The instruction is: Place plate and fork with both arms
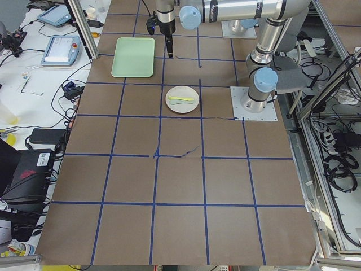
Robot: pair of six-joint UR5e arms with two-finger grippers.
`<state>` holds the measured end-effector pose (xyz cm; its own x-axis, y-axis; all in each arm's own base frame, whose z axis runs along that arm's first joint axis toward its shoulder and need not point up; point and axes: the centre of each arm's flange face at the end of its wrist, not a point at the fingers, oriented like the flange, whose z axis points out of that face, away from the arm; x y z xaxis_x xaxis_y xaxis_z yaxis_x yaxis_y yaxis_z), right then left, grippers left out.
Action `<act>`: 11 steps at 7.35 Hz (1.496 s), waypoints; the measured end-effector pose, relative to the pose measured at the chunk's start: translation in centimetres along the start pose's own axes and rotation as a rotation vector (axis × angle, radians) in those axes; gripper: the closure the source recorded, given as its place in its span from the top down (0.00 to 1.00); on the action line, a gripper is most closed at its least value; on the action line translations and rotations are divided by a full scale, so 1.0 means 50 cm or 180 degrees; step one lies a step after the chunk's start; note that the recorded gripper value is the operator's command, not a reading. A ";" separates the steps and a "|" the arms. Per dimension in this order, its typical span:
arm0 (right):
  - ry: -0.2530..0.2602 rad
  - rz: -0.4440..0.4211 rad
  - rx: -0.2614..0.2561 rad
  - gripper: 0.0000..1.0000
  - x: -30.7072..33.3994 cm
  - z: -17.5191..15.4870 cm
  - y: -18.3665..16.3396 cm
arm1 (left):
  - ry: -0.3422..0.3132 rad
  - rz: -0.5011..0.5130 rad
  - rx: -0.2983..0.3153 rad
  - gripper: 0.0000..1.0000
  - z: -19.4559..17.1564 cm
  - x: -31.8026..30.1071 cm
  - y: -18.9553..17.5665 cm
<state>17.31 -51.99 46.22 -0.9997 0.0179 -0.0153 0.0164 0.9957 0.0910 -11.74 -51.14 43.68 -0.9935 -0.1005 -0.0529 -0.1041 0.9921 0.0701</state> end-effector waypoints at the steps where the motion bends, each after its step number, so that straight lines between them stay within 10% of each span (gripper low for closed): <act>1: -0.0001 0.0005 0.0011 1.00 0.000 0.000 -0.001 | -0.0002 -0.0007 -0.0013 1.00 0.005 0.001 -0.004; 11: 0.0000 0.0030 0.0056 1.00 -0.001 0.002 -0.008 | 0.0062 -0.0331 -0.0029 1.00 0.071 -0.190 -0.048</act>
<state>17.34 -52.39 46.09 -0.9995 0.0274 -0.0145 0.0262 0.9969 0.0737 -1.88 -52.33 40.48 -0.9780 -0.2044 -0.0410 -0.2070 0.9755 0.0743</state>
